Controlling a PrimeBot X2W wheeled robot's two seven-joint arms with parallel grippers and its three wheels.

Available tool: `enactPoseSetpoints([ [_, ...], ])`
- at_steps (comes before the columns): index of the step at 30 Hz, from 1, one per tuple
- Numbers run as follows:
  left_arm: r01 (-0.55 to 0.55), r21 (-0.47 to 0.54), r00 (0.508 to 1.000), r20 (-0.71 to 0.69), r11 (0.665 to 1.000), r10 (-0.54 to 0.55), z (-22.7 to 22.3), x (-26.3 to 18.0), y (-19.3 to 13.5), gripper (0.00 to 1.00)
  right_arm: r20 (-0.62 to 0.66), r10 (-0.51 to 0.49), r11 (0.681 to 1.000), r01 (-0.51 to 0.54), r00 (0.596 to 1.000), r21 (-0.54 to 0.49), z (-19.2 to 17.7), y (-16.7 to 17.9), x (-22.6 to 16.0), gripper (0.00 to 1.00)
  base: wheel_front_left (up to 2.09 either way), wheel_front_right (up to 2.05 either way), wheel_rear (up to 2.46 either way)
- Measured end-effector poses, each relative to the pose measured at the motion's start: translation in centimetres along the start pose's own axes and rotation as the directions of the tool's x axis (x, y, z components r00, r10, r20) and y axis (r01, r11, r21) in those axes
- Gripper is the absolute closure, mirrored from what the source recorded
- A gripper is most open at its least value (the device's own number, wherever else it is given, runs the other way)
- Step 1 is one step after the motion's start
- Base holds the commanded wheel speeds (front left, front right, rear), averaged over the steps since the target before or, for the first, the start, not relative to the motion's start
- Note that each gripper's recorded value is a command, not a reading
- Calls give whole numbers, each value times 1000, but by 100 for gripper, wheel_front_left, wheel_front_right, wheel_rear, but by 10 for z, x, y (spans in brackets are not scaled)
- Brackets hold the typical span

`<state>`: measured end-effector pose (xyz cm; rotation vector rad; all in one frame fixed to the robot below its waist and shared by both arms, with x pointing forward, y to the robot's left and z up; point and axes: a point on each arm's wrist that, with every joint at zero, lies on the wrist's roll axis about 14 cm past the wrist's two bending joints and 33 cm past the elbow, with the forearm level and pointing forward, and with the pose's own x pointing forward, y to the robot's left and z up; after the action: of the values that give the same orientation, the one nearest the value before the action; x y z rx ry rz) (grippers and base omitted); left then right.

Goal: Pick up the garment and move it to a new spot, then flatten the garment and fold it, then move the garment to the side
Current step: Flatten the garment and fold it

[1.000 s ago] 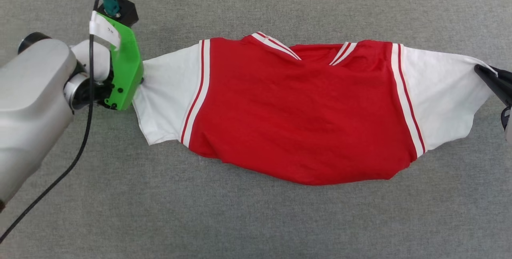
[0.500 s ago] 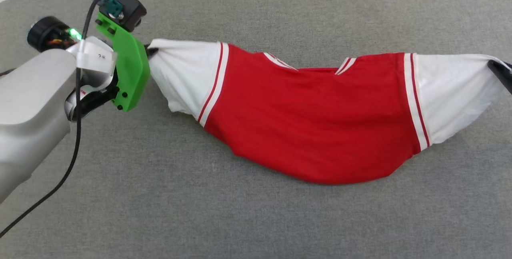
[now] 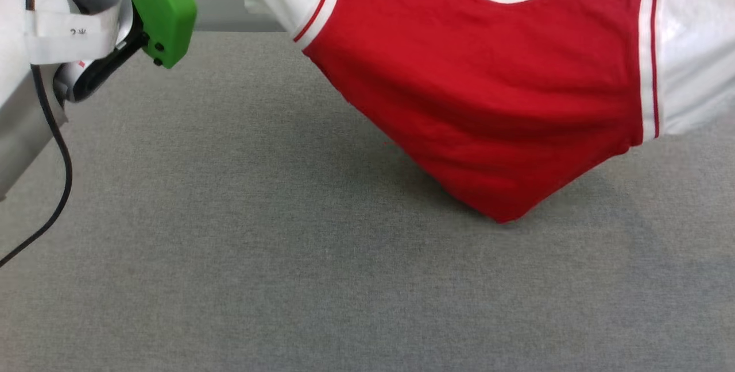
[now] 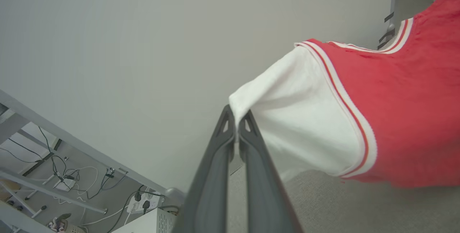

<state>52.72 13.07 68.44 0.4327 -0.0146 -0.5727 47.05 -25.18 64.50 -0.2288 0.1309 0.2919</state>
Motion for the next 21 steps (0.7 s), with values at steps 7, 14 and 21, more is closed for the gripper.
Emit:
enactPoseSetpoints([
  [7,-37,46,995,91,998,32,47,3,14,100,102,-24,997,31,995,-67,51,-14,2,100,0,0,0],
  [14,-72,25,987,143,997,68,68,36,35,100,133,-34,996,45,991,-83,73,-26,36,100,0,0,0],
  [21,-150,51,970,198,987,137,81,78,73,100,174,-88,989,107,981,-104,98,-50,92,100,0,0,0],
])
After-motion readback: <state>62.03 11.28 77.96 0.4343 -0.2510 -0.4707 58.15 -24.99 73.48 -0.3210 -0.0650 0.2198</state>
